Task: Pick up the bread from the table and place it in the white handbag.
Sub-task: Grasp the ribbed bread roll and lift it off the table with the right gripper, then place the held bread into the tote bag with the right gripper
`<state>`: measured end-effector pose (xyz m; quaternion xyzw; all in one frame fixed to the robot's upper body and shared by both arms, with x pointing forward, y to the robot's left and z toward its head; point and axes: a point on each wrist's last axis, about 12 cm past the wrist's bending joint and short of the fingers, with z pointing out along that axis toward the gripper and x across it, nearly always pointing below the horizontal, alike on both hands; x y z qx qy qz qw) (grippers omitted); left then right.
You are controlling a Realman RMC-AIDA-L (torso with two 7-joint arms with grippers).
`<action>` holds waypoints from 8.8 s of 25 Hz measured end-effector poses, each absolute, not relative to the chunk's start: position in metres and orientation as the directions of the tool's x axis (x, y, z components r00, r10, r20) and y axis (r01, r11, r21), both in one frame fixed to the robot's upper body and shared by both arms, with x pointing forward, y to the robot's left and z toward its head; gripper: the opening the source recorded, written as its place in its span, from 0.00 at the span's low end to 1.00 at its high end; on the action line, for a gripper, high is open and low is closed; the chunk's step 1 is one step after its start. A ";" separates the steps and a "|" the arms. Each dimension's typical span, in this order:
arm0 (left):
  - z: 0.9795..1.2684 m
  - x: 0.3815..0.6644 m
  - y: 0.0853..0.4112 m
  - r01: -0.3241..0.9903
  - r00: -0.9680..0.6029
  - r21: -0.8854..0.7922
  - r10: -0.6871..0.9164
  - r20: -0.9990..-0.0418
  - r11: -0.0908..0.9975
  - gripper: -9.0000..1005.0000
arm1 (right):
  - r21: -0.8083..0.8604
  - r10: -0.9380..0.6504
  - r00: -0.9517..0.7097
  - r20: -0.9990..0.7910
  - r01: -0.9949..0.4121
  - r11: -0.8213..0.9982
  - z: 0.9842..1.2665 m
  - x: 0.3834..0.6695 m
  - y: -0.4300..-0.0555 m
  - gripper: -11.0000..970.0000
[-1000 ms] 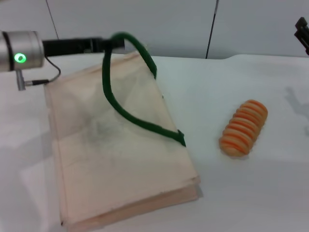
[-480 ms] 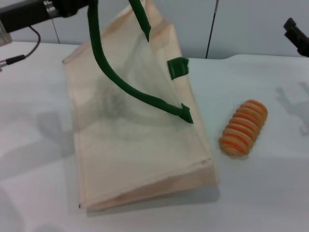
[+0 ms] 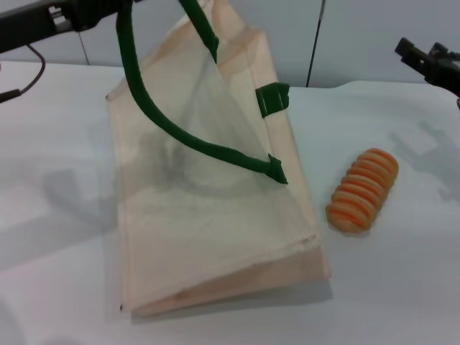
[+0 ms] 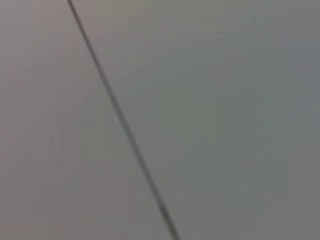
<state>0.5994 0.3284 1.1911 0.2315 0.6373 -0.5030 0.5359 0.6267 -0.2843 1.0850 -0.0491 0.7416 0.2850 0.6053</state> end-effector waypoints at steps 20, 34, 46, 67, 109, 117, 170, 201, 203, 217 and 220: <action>1.185 0.596 0.334 0.810 -0.372 -0.428 -0.214 -0.903 0.401 0.15 | -0.194 -0.595 -0.209 -0.776 -0.819 0.541 1.174 0.642 -0.281 0.92; 1.183 0.596 0.337 0.797 -0.383 -0.441 -0.219 -0.897 0.412 0.15 | -0.401 -0.904 -0.064 -0.423 -0.882 0.250 1.195 0.639 -0.252 0.92; 1.183 0.596 0.337 0.793 -0.392 -0.451 -0.224 -0.892 0.410 0.15 | -0.359 -0.958 0.049 -0.281 -0.932 0.057 1.173 0.627 -0.217 0.92; 1.185 0.597 0.335 0.790 -0.401 -0.461 -0.228 -0.887 0.404 0.15 | -0.345 -0.989 0.126 -0.081 -0.934 -0.091 1.148 0.628 -0.179 0.92; 1.187 0.599 0.333 0.795 -0.393 -0.458 -0.236 -0.889 0.399 0.15 | -0.283 -0.990 0.129 -0.057 -0.953 -0.108 1.133 0.638 -0.157 0.42; 1.187 0.599 0.333 0.794 -0.393 -0.458 -0.238 -0.889 0.399 0.15 | -0.323 -0.989 0.090 -0.117 -0.945 -0.048 1.138 0.646 -0.164 0.35; 1.206 0.614 0.323 0.820 -0.380 -0.435 -0.214 -0.900 0.372 0.15 | -0.342 -0.784 0.016 -0.621 -0.905 0.253 1.191 0.667 -0.213 0.05; 1.213 0.620 0.317 0.835 -0.364 -0.414 -0.201 -0.909 0.362 0.15 | -0.233 -0.716 0.141 -0.683 -0.972 0.031 1.181 0.640 -0.155 0.04; 1.213 0.620 0.317 0.835 -0.365 -0.415 -0.199 -0.909 0.362 0.15 | -0.226 -0.714 0.144 -0.685 -0.974 0.021 1.181 0.639 -0.154 0.04; 1.215 0.621 0.314 0.839 -0.365 -0.413 -0.195 -0.910 0.355 0.15 | -0.184 -0.696 0.166 -0.698 -0.982 -0.050 1.181 0.630 -0.143 0.04; 1.215 0.622 0.314 0.839 -0.365 -0.412 -0.195 -0.910 0.354 0.15 | -0.185 -0.698 0.168 -0.696 -0.981 -0.053 1.180 0.630 -0.142 0.04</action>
